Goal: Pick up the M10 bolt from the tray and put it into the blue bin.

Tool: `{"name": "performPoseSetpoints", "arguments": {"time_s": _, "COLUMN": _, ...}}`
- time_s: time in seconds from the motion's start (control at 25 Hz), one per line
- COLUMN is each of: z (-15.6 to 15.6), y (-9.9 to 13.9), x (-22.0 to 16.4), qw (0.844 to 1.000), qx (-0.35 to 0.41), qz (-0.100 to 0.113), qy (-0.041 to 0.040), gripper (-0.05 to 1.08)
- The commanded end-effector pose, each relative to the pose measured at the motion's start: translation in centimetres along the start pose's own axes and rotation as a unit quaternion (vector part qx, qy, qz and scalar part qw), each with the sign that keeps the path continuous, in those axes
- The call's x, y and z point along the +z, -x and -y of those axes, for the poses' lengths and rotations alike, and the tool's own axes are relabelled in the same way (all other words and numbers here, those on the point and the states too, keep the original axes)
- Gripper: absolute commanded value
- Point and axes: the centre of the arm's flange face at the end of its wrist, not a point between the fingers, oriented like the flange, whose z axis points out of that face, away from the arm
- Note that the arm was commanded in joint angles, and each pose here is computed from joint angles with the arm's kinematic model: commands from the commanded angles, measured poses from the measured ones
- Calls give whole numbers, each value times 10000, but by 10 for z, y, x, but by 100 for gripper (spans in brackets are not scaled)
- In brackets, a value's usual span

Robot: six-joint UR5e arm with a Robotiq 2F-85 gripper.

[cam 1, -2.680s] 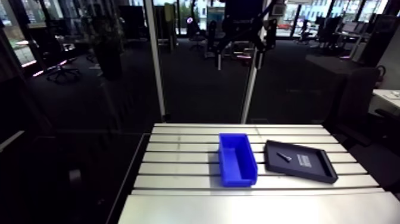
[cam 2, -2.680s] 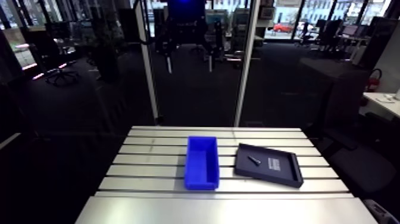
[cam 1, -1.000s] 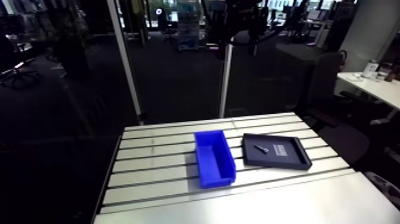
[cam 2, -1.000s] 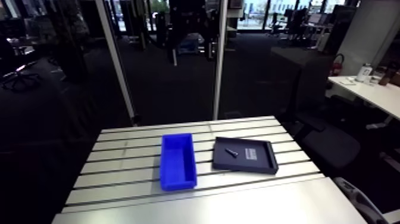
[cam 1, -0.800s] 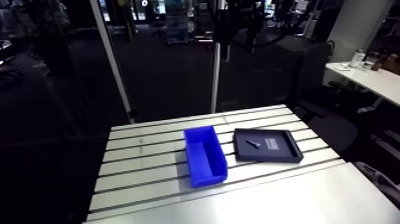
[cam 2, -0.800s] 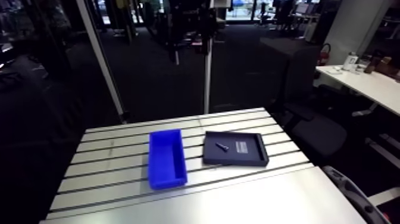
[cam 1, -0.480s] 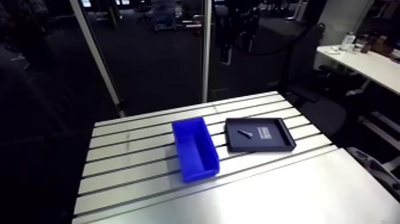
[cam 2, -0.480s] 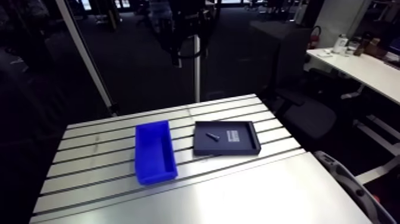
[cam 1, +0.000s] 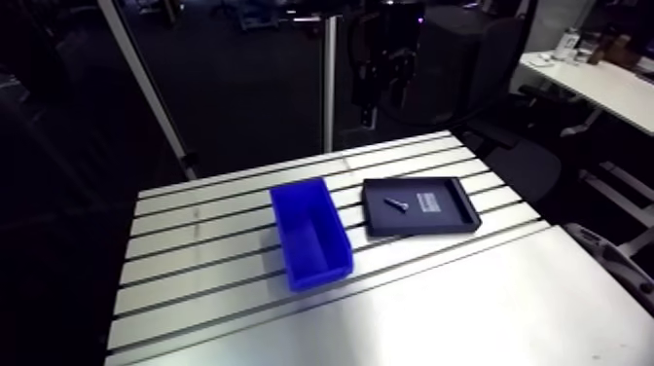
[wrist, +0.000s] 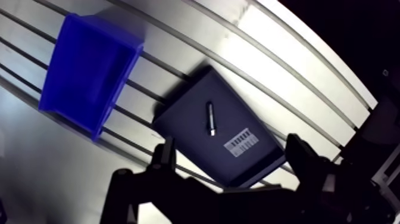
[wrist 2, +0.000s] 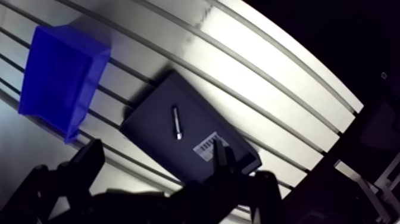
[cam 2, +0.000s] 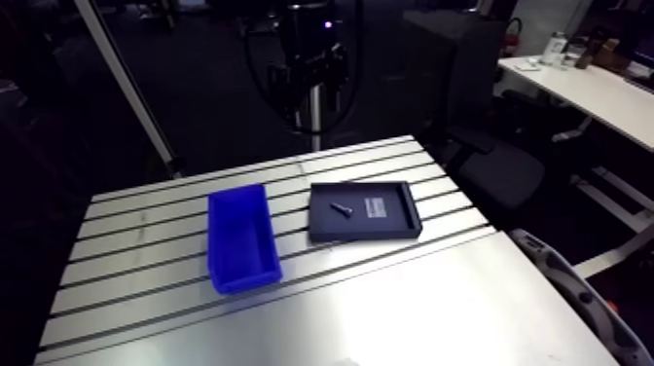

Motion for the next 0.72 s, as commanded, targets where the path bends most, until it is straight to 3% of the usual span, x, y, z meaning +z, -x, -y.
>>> {"name": "performPoseSetpoints", "arguments": {"time_s": 0.04, "z": -2, "y": 7, "x": 23, "qw": 10000, "qx": 56, "qz": -6, "qy": -3, "gripper": 0}}
{"name": "performPoseSetpoints", "arguments": {"time_s": 0.2, "z": -8, "y": 22, "x": 40, "qw": 9999, "qx": -132, "qz": 23, "qy": -68, "gripper": 0}}
{"name": "performPoseSetpoints", "arguments": {"time_s": 0.32, "z": -14, "y": 30, "x": 48, "qw": 9999, "qx": -115, "qz": -5, "qy": -65, "gripper": 0}}
{"name": "performPoseSetpoints", "arguments": {"time_s": 0.48, "z": -13, "y": 39, "x": 65, "qw": 9996, "qx": -193, "qz": 79, "qy": -197, "gripper": 1}}
{"name": "performPoseSetpoints", "arguments": {"time_s": 0.6, "z": -15, "y": 42, "x": 71, "qw": 9998, "qx": -187, "qz": 12, "qy": -116, "gripper": 1}}
{"name": "performPoseSetpoints", "arguments": {"time_s": 0.72, "z": -14, "y": 46, "x": 78, "qw": 9997, "qx": -212, "qz": 27, "qy": -143, "gripper": 10}}
